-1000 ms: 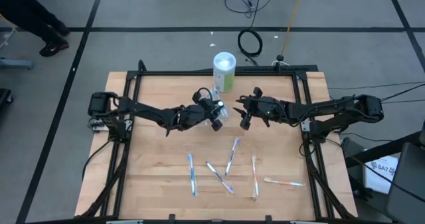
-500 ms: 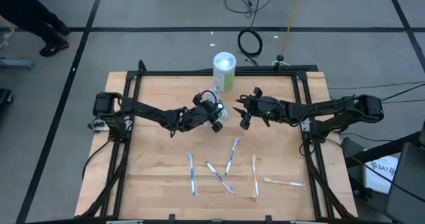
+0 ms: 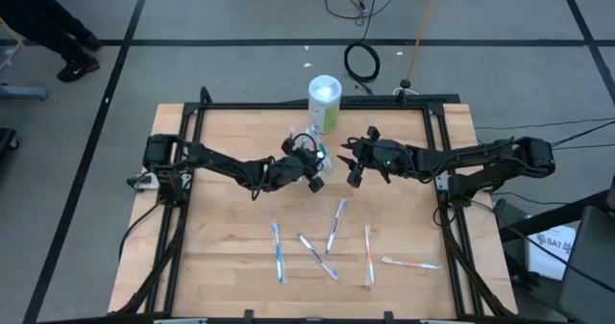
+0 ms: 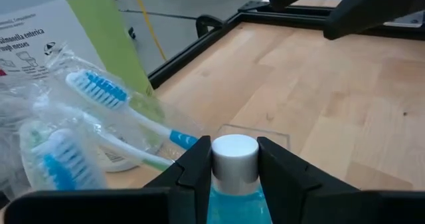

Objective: Pick & Place toothbrushing station
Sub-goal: Put the blue mouthwash into the transparent organizer, then put the top violet toothbrush into the transparent organizer

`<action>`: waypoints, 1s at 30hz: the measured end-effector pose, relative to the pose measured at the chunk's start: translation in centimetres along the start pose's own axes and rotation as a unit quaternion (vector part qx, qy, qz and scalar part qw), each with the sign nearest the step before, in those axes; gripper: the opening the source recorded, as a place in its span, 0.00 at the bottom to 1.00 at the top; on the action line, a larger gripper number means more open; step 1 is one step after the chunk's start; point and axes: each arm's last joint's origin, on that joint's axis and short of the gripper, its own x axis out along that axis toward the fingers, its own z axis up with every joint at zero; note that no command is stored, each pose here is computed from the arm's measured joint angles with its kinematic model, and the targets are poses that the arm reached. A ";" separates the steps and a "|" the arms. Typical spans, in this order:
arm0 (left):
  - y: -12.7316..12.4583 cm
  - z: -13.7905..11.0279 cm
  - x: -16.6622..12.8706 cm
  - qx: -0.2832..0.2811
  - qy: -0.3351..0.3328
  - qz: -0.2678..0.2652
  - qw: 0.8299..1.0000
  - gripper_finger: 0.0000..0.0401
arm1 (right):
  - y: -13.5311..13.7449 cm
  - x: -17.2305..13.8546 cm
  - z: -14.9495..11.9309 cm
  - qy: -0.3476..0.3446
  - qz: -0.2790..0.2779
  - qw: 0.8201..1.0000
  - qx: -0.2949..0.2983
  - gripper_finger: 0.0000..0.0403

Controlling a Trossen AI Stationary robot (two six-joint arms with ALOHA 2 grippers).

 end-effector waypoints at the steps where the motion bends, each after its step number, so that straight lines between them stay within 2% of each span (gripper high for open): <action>1: 0.0 0.0 0.0 -0.003 0.002 0.000 1.000 0.28 | 0.0 0.0 0.0 0.000 0.000 1.000 0.000 0.39; 9: 0.1 -0.3 0.0 -0.006 0.015 0.002 1.000 0.36 | 0.0 0.0 0.0 0.000 0.000 1.000 -0.001 0.39; 23: 0.1 -0.4 0.0 -0.001 0.020 0.002 1.000 0.35 | 0.0 0.0 0.0 0.000 0.000 1.000 -0.001 0.39; 27: 0.3 0.9 -1.0 -0.007 0.010 -0.005 1.000 0.35 | 0.0 0.0 0.0 0.001 0.001 1.000 -0.002 0.39; 30: 0.7 2.5 -2.5 -0.010 0.003 -0.013 1.000 0.35 | 0.1 0.0 -0.1 0.007 0.023 1.000 -0.003 0.39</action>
